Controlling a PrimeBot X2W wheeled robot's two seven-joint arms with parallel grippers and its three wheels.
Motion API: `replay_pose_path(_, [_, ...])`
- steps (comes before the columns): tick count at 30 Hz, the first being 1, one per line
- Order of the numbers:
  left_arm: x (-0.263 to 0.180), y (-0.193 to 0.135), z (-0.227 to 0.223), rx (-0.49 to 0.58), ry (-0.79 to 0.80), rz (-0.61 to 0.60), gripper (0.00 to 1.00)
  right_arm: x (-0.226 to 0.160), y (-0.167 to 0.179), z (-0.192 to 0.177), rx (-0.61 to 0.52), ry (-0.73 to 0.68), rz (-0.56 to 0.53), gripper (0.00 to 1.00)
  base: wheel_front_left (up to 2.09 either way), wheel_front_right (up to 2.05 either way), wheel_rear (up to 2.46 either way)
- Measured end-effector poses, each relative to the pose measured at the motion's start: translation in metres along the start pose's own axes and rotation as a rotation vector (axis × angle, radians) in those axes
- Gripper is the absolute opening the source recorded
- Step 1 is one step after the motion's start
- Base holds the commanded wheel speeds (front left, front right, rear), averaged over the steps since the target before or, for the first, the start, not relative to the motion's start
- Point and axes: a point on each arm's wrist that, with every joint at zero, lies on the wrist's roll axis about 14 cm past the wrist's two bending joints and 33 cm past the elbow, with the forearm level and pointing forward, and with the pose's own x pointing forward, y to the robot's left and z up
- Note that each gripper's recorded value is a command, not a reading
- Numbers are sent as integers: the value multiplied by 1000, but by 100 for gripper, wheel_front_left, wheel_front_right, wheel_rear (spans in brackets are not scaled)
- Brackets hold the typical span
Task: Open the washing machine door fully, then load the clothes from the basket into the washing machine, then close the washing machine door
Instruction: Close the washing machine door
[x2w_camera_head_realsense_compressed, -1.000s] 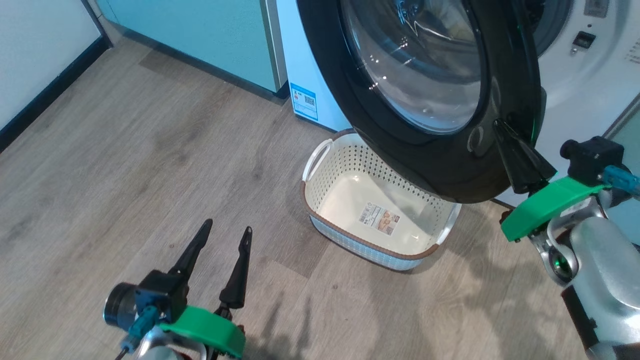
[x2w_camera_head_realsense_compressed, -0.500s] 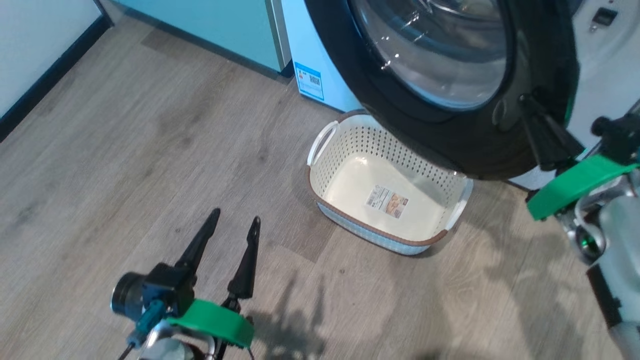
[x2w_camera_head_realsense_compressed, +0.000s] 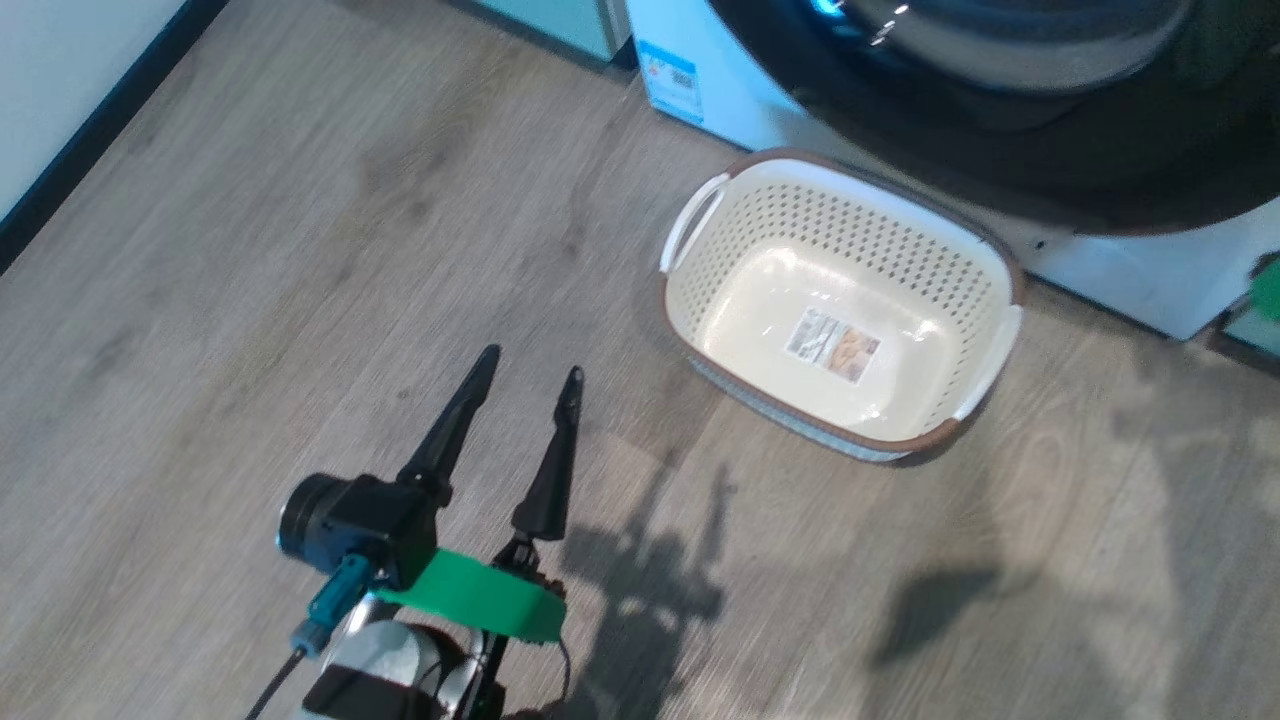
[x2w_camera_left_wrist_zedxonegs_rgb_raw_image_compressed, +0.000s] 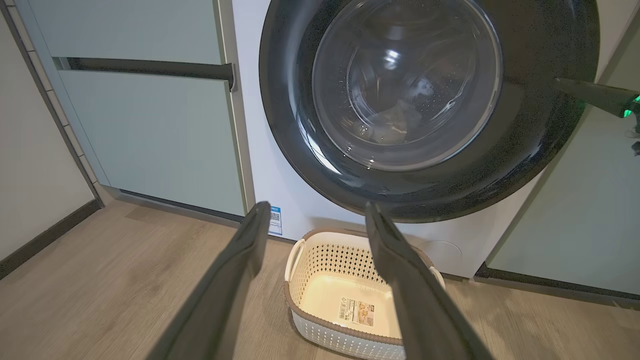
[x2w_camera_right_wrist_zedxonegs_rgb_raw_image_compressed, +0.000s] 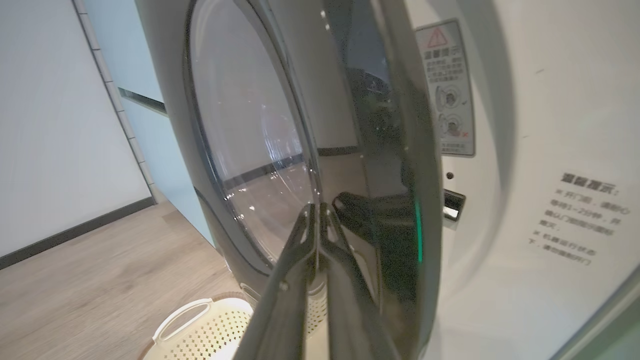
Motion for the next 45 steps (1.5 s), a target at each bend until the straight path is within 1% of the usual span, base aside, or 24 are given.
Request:
replay_pose_path(6, [9, -1, -4, 3, 6, 7, 100, 27, -24, -4, -17, 3, -34, 0, 0, 0, 0])
replay_pose_path(7, [9, -1, -4, 3, 6, 7, 100, 27, -24, -4, -17, 3, -34, 0, 0, 0, 0])
replay_pose_path(11, [10, 3, -8, 12, 22, 23, 100, 48, -34, -3, -17, -7, -49, 0, 0, 0, 0])
replay_pose_path(13, [9, 8, -11, 14, 32, 43, 100, 54, -33, -6, -12, -3, -47, 0, 0, 0, 0])
replay_pose_path(18, [7, 13, -9, 21, 29, 59, 100, 57, -30, -10, -4, 5, -44, 0, 0, 0, 0])
replay_pose_path(22, [7, 12, -8, 26, 24, 50, 100, 55, -29, -12, -13, 12, -40, 0, 0, 0, 0])
replay_pose_path(27, [7, 9, -5, 19, 12, 38, 100, 50, -19, 0, -33, -17, -15, 0, 0, 0, 0])
replay_pose_path(31, [6, 7, -2, 15, -2, 16, 100, 24, 5, -8, -16, -6, 29, 0, 0, 0, 0])
replay_pose_path(36, [10, -5, 3, -2, -26, -32, 100, -15, 18, -11, 2, -4, 37, 0, 0, 0, 0])
replay_pose_path(40, [10, -14, 1, -23, -26, -66, 100, -48, 15, 1, 18, -40, 3, 0, 0, 0, 0])
replay_pose_path(45, [15, -36, 1, -43, -35, -144, 100, -101, 0, 5, 28, -50, -94, 0, 0, 0, 0])
